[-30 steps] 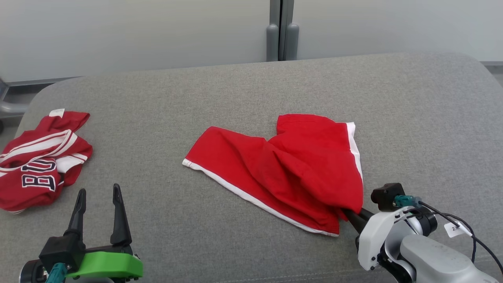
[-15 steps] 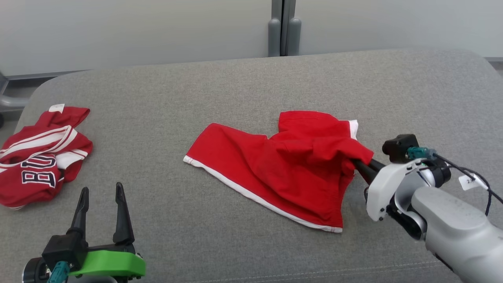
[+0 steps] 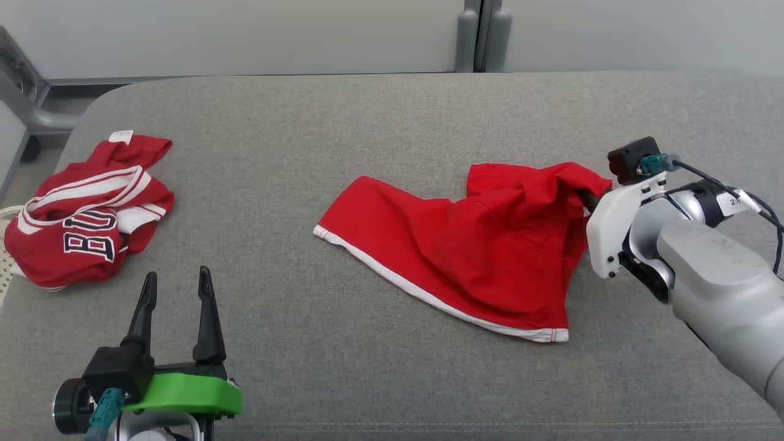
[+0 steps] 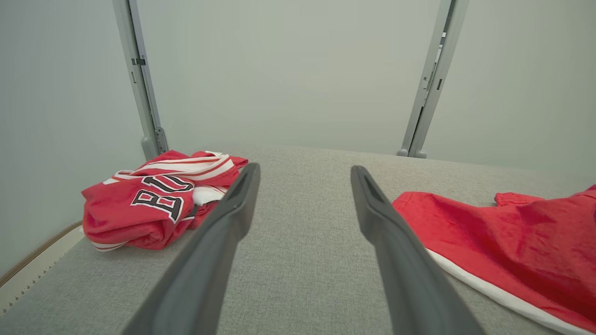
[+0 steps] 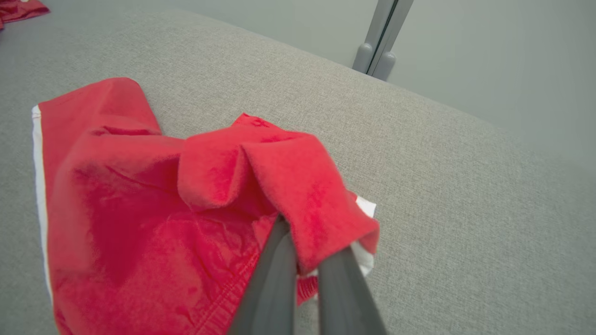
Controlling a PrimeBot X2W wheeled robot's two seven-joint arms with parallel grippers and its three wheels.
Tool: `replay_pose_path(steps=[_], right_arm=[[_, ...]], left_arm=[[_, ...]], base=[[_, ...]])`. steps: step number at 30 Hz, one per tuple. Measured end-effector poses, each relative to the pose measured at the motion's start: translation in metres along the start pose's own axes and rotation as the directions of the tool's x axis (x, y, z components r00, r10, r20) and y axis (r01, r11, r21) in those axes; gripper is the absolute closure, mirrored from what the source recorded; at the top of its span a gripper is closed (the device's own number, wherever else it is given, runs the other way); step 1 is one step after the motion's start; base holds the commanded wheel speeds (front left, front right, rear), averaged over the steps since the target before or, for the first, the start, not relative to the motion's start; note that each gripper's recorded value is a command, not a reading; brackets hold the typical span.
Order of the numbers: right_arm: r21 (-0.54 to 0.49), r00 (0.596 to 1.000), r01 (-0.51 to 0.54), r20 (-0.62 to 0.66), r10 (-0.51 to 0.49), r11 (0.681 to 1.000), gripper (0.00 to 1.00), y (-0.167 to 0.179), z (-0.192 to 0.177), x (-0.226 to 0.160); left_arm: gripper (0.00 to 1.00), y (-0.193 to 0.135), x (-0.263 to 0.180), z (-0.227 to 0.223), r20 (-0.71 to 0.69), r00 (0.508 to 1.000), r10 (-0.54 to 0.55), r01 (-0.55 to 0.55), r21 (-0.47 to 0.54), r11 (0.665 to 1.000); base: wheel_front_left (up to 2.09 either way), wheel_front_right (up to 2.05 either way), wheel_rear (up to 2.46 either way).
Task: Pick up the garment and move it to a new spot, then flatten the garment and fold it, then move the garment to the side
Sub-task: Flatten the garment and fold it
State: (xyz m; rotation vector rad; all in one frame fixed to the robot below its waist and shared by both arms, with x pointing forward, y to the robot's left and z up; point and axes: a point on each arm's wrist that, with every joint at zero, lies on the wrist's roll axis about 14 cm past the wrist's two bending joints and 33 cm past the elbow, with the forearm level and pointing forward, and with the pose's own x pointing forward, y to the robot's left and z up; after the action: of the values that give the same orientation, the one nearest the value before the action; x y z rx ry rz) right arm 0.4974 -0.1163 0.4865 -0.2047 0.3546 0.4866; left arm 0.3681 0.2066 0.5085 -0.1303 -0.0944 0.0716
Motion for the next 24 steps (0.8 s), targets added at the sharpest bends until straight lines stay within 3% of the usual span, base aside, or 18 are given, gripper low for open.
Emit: replay_pose_path(steps=[14,16,17,24], right_arm=[[-0.030,0.992,0.075,-0.097,-0.077,0.997,1.00,-0.011,-0.027,0.026],[-0.042,0.992,0.087,-0.084,-0.090,0.995,0.12,-0.016,-0.024,0.026],[-0.042,0.992,0.091,-0.082,-0.094,0.995,0.00,-0.018,-0.024,0.025],[-0.026,0.992,0.118,-0.042,-0.119,0.993,0.00,-0.023,-0.022,0.015]], left_arm=[[0.00,-0.002,0.002,-0.008,-0.026,1.000,-0.002,0.002,-0.004,1.000],[0.00,-0.002,0.002,-0.009,-0.029,1.000,0.001,-0.001,-0.006,1.000],[0.00,-0.003,0.002,-0.009,-0.029,1.000,0.000,0.000,-0.008,1.000],[0.00,-0.008,0.004,-0.008,-0.023,1.000,-0.013,0.013,-0.014,1.000]], base=[[0.00,0.00,0.00],[0.00,0.00,0.00],[0.00,0.00,0.00],[0.00,0.00,0.00]])
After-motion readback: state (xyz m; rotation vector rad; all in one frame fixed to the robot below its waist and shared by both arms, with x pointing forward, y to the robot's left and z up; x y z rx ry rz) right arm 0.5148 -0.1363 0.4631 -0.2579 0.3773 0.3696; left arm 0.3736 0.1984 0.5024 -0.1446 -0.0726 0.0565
